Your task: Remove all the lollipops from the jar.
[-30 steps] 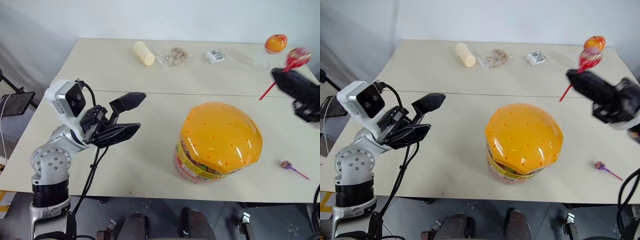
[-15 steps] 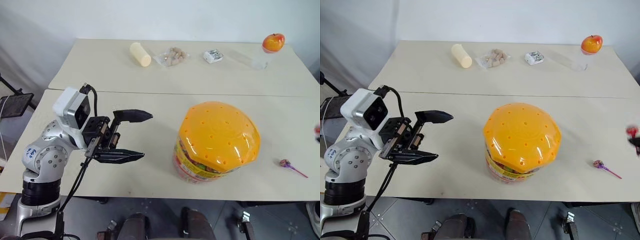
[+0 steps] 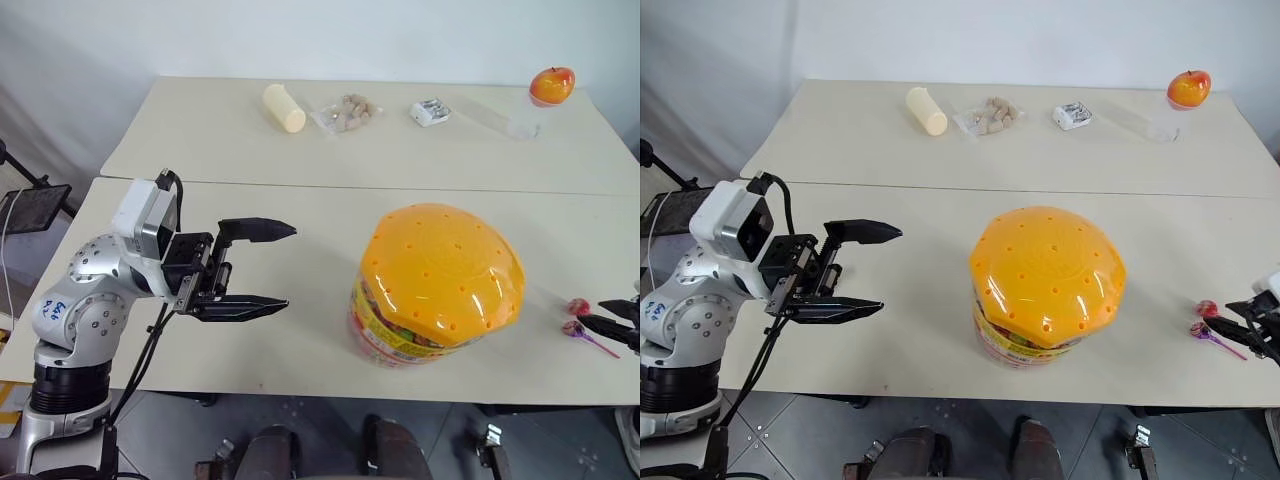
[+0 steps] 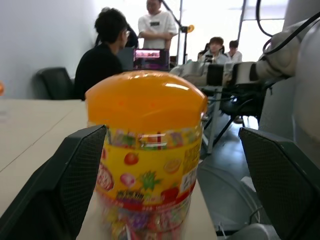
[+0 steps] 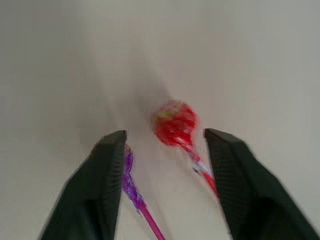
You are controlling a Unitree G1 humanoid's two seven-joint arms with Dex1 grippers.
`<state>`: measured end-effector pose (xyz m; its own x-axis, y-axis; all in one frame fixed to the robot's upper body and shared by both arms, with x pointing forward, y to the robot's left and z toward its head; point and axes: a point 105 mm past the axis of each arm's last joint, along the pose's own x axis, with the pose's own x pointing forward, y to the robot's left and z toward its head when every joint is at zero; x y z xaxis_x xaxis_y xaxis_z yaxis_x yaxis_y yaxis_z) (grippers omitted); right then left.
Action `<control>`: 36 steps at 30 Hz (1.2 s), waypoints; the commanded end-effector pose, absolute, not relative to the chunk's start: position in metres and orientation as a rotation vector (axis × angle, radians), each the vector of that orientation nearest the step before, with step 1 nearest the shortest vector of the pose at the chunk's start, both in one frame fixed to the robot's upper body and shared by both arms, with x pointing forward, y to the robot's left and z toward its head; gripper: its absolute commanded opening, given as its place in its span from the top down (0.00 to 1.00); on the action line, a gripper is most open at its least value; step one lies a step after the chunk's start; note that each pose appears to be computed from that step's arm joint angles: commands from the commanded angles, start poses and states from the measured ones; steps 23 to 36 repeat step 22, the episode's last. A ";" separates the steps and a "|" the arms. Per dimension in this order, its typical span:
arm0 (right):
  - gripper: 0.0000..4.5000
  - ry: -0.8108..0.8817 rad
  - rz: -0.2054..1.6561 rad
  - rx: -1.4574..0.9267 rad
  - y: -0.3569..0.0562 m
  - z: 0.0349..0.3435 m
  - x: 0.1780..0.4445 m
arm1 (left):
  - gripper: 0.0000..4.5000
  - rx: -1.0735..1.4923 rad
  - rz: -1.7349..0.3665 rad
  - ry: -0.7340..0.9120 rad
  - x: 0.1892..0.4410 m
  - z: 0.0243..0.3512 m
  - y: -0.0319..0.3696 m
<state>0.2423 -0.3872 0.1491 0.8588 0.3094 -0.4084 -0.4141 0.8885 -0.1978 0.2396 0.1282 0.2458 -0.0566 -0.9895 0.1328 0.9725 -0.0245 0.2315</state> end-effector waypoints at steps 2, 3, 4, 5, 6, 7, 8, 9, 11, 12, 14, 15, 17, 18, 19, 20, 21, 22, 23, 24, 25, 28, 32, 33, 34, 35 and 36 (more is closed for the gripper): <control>0.05 -0.011 0.493 -0.275 -0.370 0.200 0.234 | 0.00 0.081 -1.428 -0.315 0.262 0.248 0.148; 0.00 -0.047 0.492 -0.310 -0.366 0.206 0.237 | 0.00 0.100 -1.378 -0.316 0.267 0.246 0.153; 0.00 -0.069 0.518 -0.282 -0.359 0.212 0.238 | 0.00 0.136 -1.342 -0.305 0.271 0.241 0.156; 0.00 -0.109 0.561 -0.303 -0.347 0.221 0.242 | 0.00 0.150 -1.305 -0.299 0.273 0.236 0.160; 0.00 -0.119 0.620 -0.283 -0.334 0.227 0.244 | 0.00 0.172 -1.262 -0.297 0.276 0.231 0.164; 0.00 -0.128 0.688 -0.282 -0.320 0.232 0.244 | 0.00 0.198 -1.212 -0.276 0.280 0.226 0.167; 0.00 -0.139 0.745 -0.319 -0.307 0.234 0.244 | 0.00 0.226 -1.135 -0.258 0.287 0.220 0.172; 0.00 -0.135 0.788 -0.329 -0.299 0.233 0.244 | 0.00 0.260 -1.061 -0.241 0.294 0.216 0.177; 0.00 -0.119 0.857 -0.365 -0.289 0.226 0.244 | 0.00 0.283 -0.966 -0.266 0.301 0.211 0.183; 0.00 -0.087 0.896 -0.392 -0.288 0.217 0.242 | 0.00 0.290 -0.924 -0.270 0.303 0.208 0.185; 0.00 -0.045 0.948 -0.438 -0.285 0.201 0.240 | 0.00 0.269 -0.880 -0.242 0.306 0.199 0.188; 0.00 -0.052 0.958 -0.445 -0.282 0.196 0.240 | 0.00 0.260 -0.856 -0.236 0.307 0.197 0.188; 0.00 -0.078 0.953 -0.434 -0.277 0.192 0.243 | 0.00 0.255 -0.805 -0.213 0.309 0.192 0.191; 0.00 -0.092 0.950 -0.432 -0.275 0.192 0.244 | 0.00 0.263 -0.777 -0.203 0.310 0.190 0.192; 0.00 -0.103 0.952 -0.437 -0.272 0.191 0.244 | 0.00 0.269 -0.758 -0.204 0.311 0.189 0.192; 0.00 -0.113 0.955 -0.443 -0.269 0.191 0.244 | 0.00 0.262 -0.758 -0.206 0.309 0.189 0.191; 0.00 -0.131 0.948 -0.448 -0.267 0.190 0.245 | 0.00 0.270 -0.752 -0.201 0.307 0.186 0.191; 0.00 -0.142 0.941 -0.450 -0.266 0.189 0.245 | 0.00 0.276 -0.750 -0.198 0.305 0.185 0.190; 0.00 -0.142 0.941 -0.450 -0.266 0.189 0.245 | 0.00 0.276 -0.750 -0.198 0.305 0.185 0.190; 0.00 -0.142 0.941 -0.450 -0.266 0.189 0.245 | 0.00 0.276 -0.750 -0.198 0.305 0.185 0.190; 0.00 -0.142 0.941 -0.450 -0.266 0.189 0.245 | 0.00 0.276 -0.750 -0.198 0.305 0.185 0.190; 0.00 -0.142 0.941 -0.450 -0.266 0.189 0.245 | 0.00 0.276 -0.750 -0.198 0.305 0.185 0.190; 0.00 -0.142 0.941 -0.450 -0.266 0.189 0.245 | 0.00 0.276 -0.750 -0.198 0.305 0.185 0.190; 0.00 -0.142 0.941 -0.450 -0.266 0.189 0.245 | 0.00 0.276 -0.750 -0.198 0.305 0.185 0.190; 0.00 -0.142 0.941 -0.450 -0.266 0.189 0.245 | 0.00 0.276 -0.750 -0.198 0.305 0.185 0.190; 0.00 -0.142 0.941 -0.450 -0.266 0.189 0.245 | 0.00 0.276 -0.750 -0.198 0.305 0.185 0.190; 0.00 -0.142 0.941 -0.450 -0.266 0.189 0.245 | 0.00 0.276 -0.750 -0.198 0.305 0.185 0.190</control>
